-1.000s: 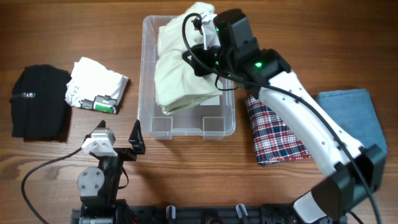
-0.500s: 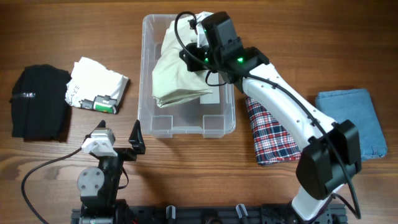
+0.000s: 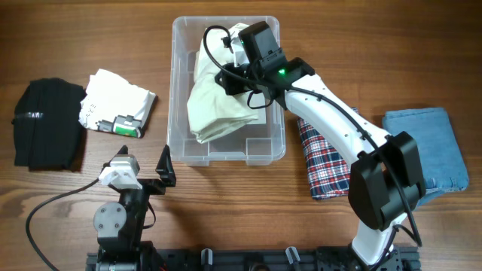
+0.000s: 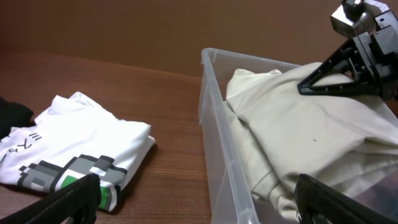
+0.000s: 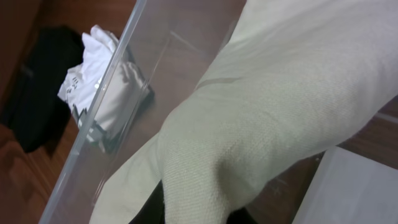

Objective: Pack container
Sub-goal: 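Lower the cream cloth into the bin and open the right gripper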

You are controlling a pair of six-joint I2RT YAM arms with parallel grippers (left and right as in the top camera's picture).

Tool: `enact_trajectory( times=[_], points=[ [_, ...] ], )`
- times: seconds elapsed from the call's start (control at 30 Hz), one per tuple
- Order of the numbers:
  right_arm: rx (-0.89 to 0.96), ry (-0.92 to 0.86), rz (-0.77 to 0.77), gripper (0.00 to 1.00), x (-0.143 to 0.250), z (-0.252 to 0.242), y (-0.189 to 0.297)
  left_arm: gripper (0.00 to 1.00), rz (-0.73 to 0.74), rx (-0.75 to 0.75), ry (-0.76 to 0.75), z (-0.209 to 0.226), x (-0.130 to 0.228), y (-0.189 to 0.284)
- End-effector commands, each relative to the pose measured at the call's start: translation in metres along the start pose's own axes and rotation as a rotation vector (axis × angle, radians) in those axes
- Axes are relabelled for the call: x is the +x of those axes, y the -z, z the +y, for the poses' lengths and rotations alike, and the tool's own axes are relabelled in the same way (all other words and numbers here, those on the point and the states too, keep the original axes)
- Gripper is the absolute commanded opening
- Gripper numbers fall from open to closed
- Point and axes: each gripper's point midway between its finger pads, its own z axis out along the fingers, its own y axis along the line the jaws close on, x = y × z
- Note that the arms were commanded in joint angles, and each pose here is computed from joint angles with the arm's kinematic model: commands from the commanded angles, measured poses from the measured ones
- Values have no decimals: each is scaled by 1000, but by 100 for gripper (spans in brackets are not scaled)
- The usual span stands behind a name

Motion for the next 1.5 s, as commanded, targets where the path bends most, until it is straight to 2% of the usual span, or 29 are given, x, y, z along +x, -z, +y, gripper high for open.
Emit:
enact_trajectory(
  times=[0.0, 0.17, 0.3, 0.43, 0.5, 0.6, 0.63, 0.7, 0.73, 0.97, 1.23, 1.37, 1.47],
  points=[
    [-69, 48, 12, 4, 0, 18, 5, 100, -2, 3, -24, -1, 1, 0],
    [-57, 30, 49, 4, 13, 12, 1, 100, -2, 3, -24, -1, 1, 0],
    [-41, 15, 71, 12, 23, 6, -2, 100, -2, 3, -24, -1, 1, 0],
    [-42, 18, 65, 13, 21, 7, -3, 100, -2, 3, -24, -1, 1, 0],
    [-44, 18, 58, 24, 20, 7, -3, 100, -2, 3, -24, -1, 1, 0],
    [-20, -6, 54, 31, 19, 3, -3, 100, -2, 3, -24, -1, 1, 0],
    [0, -17, 53, 39, 19, -1, -3, 100, -2, 3, -24, -1, 1, 0],
    [39, -22, 61, 63, 22, -8, -3, 100, -2, 3, -24, -1, 1, 0],
    [66, -25, 68, 66, 24, -13, -2, 99, -2, 3, -24, -1, 1, 0],
    [193, 58, 74, 72, 27, -36, 3, 100, -2, 3, -24, -1, 1, 0],
    [361, 232, -22, 73, -9, -49, 34, 100, -1, 3, -24, -1, 1, 0],
    [364, 266, -54, 70, -17, -42, 49, 100, -1, 3, -24, -1, 1, 0],
    [341, 266, -31, 64, -11, -36, 51, 100, -2, 3, -24, -1, 1, 0]
  ],
)
